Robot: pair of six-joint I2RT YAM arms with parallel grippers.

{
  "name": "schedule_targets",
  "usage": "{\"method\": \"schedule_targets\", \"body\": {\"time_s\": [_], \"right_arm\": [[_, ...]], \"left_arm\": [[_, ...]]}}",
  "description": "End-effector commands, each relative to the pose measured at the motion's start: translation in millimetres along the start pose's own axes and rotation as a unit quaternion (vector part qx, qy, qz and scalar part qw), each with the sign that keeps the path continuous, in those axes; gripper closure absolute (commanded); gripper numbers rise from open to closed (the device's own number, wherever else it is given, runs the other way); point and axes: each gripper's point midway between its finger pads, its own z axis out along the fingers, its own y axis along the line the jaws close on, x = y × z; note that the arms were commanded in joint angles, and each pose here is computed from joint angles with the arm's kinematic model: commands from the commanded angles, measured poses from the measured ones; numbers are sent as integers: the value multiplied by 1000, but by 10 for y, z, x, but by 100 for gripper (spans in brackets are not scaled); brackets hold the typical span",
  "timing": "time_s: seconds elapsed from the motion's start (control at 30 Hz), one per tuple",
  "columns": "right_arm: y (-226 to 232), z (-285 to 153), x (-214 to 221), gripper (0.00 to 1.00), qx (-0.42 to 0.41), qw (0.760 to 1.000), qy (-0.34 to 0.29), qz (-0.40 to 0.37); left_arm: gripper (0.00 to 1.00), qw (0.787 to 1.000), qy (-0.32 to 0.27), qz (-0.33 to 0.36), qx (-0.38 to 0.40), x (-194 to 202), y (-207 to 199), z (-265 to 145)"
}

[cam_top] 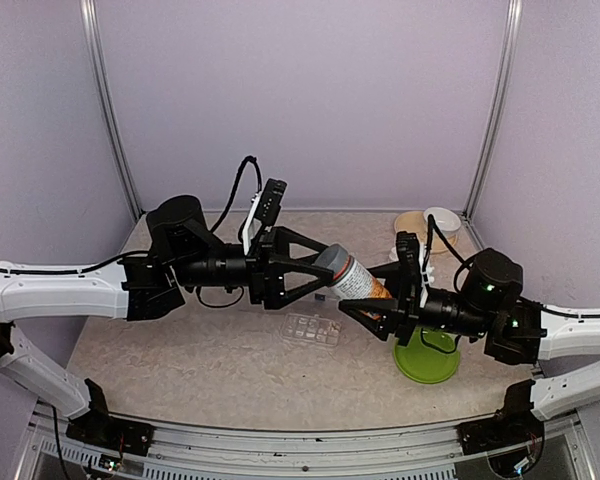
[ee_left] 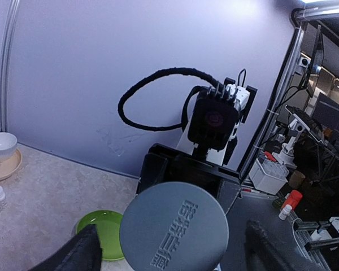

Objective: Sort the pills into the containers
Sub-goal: Screw the lid of the pill bottle onto the pill bottle.

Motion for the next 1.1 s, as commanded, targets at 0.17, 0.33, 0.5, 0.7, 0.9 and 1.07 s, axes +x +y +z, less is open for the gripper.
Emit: {"method": "schedule_targets", "body": {"time_s": [0.17, 0.33, 0.5, 0.7, 0.9, 1.07], "right_arm": [[-147, -58, -287, 100, 52, 998, -36, -15], [-328, 31, -278, 100, 99, 995, -27, -19], [-369, 160, -251, 100, 103, 994, -20, -15], [-418, 220, -276, 100, 114, 993, -23, -22], [-409, 275, -229, 100, 109, 994, -16, -24], [-429, 304, -166, 100, 112, 993, -7, -25]], "left_arm": [[1, 999, -35, -19, -36, -135, 16, -146], [1, 995, -69, -62, -47, -274, 51, -164], [1, 988, -84, -95, -88, -314, 212, -134], [1, 986, -79, -101, -105, -249, 289, -110], [1, 985, -80, -102, -112, -224, 325, -111], [1, 985, -78, -103, -115, -198, 340, -112]]}}
